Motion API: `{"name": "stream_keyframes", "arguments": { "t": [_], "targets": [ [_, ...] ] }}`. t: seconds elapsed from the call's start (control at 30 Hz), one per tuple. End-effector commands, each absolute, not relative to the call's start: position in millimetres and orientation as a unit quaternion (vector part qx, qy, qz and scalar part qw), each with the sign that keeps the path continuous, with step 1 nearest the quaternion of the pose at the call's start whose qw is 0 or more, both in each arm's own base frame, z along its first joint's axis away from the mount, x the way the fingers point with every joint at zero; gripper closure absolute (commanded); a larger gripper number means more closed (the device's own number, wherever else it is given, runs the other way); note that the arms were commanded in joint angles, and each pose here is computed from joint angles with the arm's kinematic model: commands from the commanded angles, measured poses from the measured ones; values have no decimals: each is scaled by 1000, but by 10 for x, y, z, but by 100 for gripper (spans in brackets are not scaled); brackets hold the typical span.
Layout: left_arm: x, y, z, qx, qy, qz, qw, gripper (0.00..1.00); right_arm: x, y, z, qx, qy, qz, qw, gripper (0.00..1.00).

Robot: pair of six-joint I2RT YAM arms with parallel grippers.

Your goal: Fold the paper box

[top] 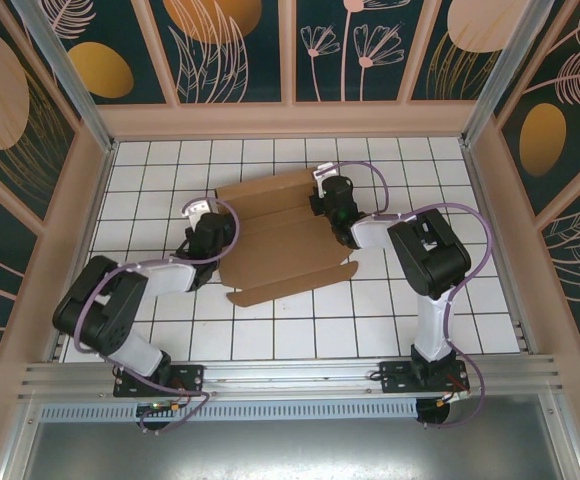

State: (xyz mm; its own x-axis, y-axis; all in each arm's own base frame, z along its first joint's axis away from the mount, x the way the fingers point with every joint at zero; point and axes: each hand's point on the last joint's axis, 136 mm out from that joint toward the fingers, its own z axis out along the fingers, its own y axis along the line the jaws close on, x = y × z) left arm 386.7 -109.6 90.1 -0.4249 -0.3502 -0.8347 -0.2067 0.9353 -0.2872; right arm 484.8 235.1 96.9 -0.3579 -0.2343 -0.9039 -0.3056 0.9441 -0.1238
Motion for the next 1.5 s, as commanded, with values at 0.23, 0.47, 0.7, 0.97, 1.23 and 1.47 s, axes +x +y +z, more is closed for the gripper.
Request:
{"name": "stream_keyframes", "arguments": {
  "t": [0.23,0.47,0.7,0.97,1.23,1.47],
  "targets": [
    [3620,-1537,1472,-72,812,-230,531,33,4790,2058,760,-147,845,-15,515,89],
    [3530,-1135,2052,-119,781,-172,589,30,4780,2076,761,-150,843,-14,516,84],
    [3886,-955,2258,-188,772,-229,562,23,4768,2093,761,-154,841,-10,518,80],
    [4174,-1237,2044,-174,781,-286,527,29,4772,2090,742,-156,842,-11,517,76],
    [4235,-1252,1681,-196,790,-291,503,41,4769,2116,736,-162,841,-8,515,76],
    [4194,-1216,1274,-230,802,-292,468,54,4730,2176,741,-176,838,2,516,78]
  ]
}}
